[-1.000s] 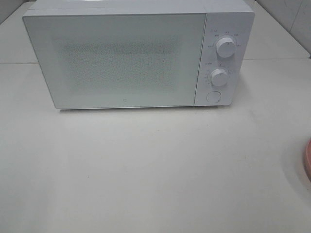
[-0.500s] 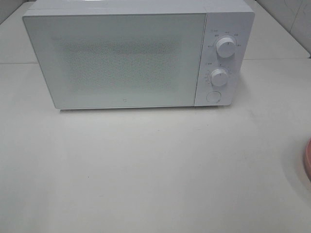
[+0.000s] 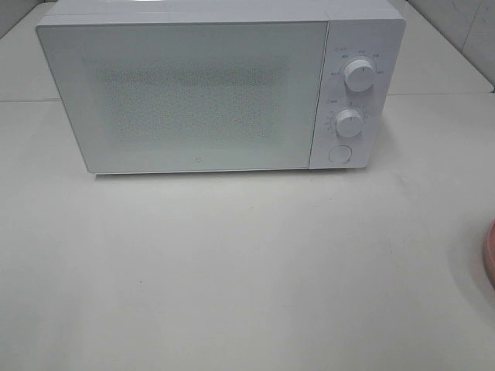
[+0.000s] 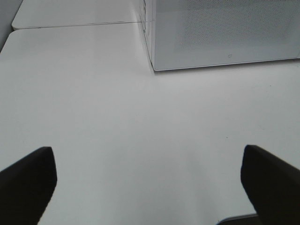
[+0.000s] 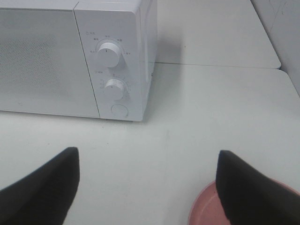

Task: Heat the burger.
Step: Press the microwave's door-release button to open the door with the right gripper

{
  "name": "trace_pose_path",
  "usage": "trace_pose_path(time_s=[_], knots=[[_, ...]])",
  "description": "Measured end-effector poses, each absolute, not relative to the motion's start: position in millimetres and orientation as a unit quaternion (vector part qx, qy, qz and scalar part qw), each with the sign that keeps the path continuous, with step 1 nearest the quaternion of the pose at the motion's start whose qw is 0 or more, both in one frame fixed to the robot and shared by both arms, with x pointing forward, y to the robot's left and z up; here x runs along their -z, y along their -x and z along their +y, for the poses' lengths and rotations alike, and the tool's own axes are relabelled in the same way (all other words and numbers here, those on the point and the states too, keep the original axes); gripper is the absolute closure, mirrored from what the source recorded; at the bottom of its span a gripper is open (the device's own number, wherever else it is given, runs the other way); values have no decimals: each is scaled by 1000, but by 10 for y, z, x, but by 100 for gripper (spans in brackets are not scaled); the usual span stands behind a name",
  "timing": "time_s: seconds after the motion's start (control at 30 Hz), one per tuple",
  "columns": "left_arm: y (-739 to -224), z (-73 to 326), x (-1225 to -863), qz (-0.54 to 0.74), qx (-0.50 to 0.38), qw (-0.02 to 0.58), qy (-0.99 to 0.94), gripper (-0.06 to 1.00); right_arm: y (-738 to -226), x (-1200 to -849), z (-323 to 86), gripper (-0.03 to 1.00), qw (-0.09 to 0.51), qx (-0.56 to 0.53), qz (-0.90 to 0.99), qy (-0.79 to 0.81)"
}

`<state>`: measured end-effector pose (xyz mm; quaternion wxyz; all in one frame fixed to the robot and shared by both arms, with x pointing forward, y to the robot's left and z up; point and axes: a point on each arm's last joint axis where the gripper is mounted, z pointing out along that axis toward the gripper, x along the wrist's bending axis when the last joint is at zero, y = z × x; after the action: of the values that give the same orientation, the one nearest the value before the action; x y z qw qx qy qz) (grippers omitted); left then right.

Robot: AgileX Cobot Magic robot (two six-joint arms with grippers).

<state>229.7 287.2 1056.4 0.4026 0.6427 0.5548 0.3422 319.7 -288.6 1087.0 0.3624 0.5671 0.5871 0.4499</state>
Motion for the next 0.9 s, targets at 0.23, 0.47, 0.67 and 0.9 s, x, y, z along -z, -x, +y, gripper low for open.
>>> trace_pose_path(time_s=[0.23, 0.47, 0.67, 0.9], knots=[[-2297, 2872, -10564, 555, -342, 403, -643, -5, -3529, -10826, -2821, 20, 354, -443, 596, -569], [-2297, 2872, -10564, 555, -342, 403, -643, -5, -3756, -10773, -2775, 20, 350, -441, 600, -568], [-2297, 2872, -10564, 555, -342, 403, -643, -5, -3949, -10695, -2737, 20, 344, -436, 606, -570], [-2297, 2872, -10564, 555, -342, 403, -643, -5, -4224, -10530, -2682, 20, 331, -425, 616, -575]])
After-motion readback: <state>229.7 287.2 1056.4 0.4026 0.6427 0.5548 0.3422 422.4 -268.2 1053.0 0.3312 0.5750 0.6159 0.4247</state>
